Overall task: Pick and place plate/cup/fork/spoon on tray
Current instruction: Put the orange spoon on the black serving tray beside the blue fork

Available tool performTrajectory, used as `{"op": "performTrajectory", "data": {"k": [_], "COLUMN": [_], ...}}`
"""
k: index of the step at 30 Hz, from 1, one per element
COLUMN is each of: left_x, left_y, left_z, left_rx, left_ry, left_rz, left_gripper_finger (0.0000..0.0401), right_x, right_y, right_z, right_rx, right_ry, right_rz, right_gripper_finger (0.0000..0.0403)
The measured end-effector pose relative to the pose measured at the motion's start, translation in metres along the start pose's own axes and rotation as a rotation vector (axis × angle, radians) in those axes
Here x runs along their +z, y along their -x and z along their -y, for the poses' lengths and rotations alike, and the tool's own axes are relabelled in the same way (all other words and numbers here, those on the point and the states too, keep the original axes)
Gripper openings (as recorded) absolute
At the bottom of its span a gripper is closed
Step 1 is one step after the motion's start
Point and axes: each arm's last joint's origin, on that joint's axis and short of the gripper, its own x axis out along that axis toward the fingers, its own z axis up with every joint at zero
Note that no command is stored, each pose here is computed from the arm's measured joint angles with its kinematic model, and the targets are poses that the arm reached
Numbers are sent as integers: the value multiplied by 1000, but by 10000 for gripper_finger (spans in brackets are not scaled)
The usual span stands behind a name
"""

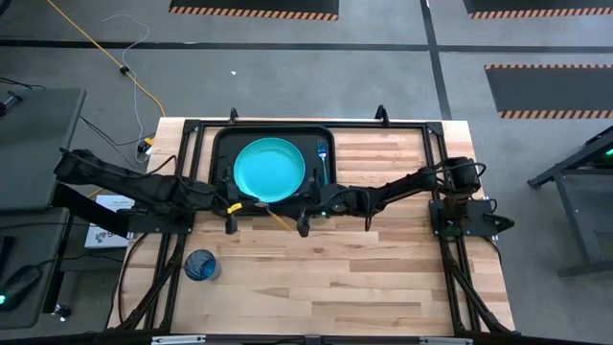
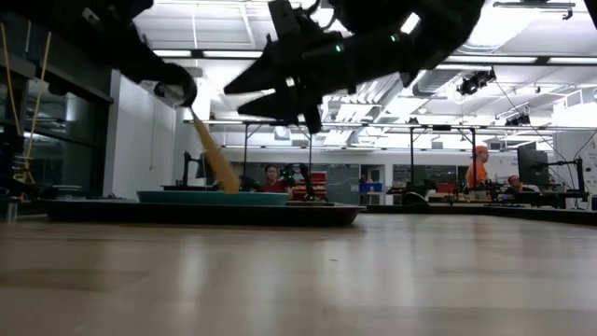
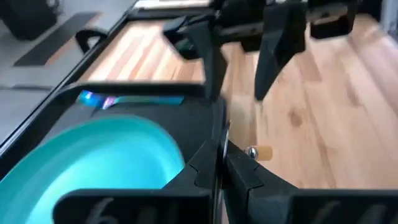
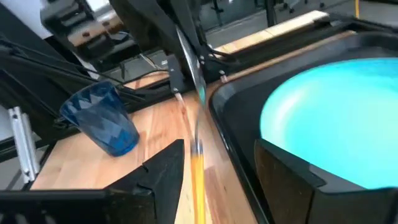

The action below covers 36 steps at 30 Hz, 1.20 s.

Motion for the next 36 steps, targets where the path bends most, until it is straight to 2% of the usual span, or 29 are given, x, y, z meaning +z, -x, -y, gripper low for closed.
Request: {"op": "performTrajectory", "data": {"k": [5, 12, 19, 29, 36], "left_x": [10, 18, 19, 20, 20], "left_y": [-18, -37, -50, -53, -52], "left_z": [9, 17, 23, 25, 27], "left_rx": [-11, -7, -18, -39, -43], "left_ry": [-18, -34, -72, -86, -100], "left_rz": [-29, -70, -55, -42, -35], "left_gripper_finger": [1, 1, 0, 0, 0], "right_x": [13, 17, 16, 13, 14], "right_y": [-5, -5, -4, -3, -4], "right_z": [-19, -38, -42, -40, -38], "right_rx": [23, -129, -139, -156, -158], "right_ry": [85, 178, 229, 241, 239], "right_rz": [-34, -72, -80, -110, -111], "right_gripper_finger": [188, 188, 180, 109, 33]}}
